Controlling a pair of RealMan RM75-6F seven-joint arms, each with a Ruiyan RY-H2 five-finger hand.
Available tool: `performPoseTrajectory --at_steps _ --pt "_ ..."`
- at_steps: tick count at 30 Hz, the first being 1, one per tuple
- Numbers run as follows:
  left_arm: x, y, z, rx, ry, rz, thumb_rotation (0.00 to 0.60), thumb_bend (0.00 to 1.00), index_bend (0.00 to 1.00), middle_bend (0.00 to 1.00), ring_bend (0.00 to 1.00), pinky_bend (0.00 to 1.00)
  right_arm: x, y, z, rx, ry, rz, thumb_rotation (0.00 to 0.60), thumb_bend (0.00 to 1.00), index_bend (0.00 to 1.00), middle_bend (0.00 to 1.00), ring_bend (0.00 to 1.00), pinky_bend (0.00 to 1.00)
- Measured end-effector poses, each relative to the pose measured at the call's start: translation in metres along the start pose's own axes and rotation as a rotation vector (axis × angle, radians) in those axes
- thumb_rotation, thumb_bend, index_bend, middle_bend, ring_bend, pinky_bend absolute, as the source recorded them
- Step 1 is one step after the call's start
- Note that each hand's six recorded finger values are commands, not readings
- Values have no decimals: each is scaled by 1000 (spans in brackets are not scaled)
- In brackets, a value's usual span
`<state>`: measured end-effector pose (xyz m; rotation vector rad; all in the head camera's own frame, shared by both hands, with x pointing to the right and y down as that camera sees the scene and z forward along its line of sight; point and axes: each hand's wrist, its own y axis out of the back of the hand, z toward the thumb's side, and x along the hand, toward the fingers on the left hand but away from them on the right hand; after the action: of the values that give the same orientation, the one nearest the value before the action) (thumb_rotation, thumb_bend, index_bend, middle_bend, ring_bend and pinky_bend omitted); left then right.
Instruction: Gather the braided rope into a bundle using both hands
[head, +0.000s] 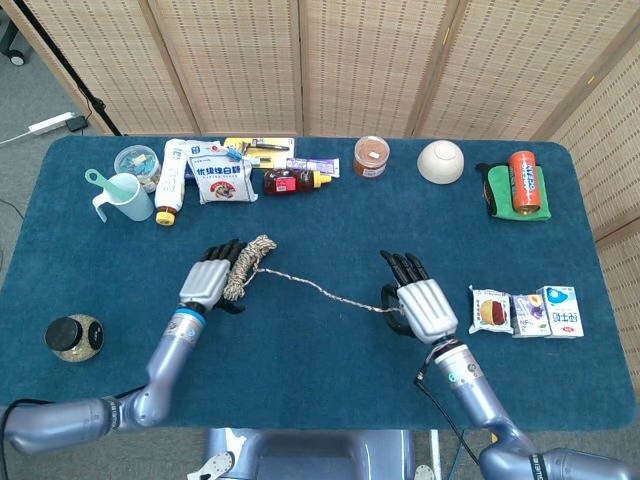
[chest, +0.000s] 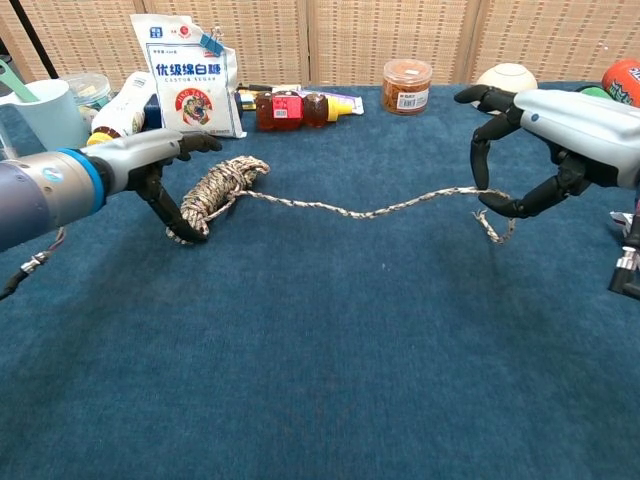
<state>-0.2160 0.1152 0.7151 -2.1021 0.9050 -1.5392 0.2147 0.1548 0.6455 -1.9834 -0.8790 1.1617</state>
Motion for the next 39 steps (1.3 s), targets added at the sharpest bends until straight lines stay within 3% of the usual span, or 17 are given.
performPoseTrajectory --at_steps 7,22,25,30,34,39 --pt "19 -3 1 -9 69 37 600 102 0 0 0 0 0 6 -15 -3 -22 -9 600 434 652 0 0 0" --pt "40 -1 -12 31 116 55 600 102 0 0 0 0 3 8 -19 0 -23 -9 600 434 653 0 0 0" --pt "38 -2 -9 51 118 64 600 102 0 0 0 57 3 9 -19 -3 -23 -13 600 434 653 0 0 0" --pt "35 -3 -4 108 134 98 600 103 0 0 5 277 4 12 -21 -5 -26 -20 600 434 653 0 0 0" --pt "32 -7 -3 144 150 99 600 115 0 6 108 385 6 14 -22 -8 -29 -24 600 434 653 0 0 0" --pt "28 -11 -5 167 194 94 600 151 88 153 268 506 6 15 -24 -10 -31 -25 600 434 653 0 0 0"
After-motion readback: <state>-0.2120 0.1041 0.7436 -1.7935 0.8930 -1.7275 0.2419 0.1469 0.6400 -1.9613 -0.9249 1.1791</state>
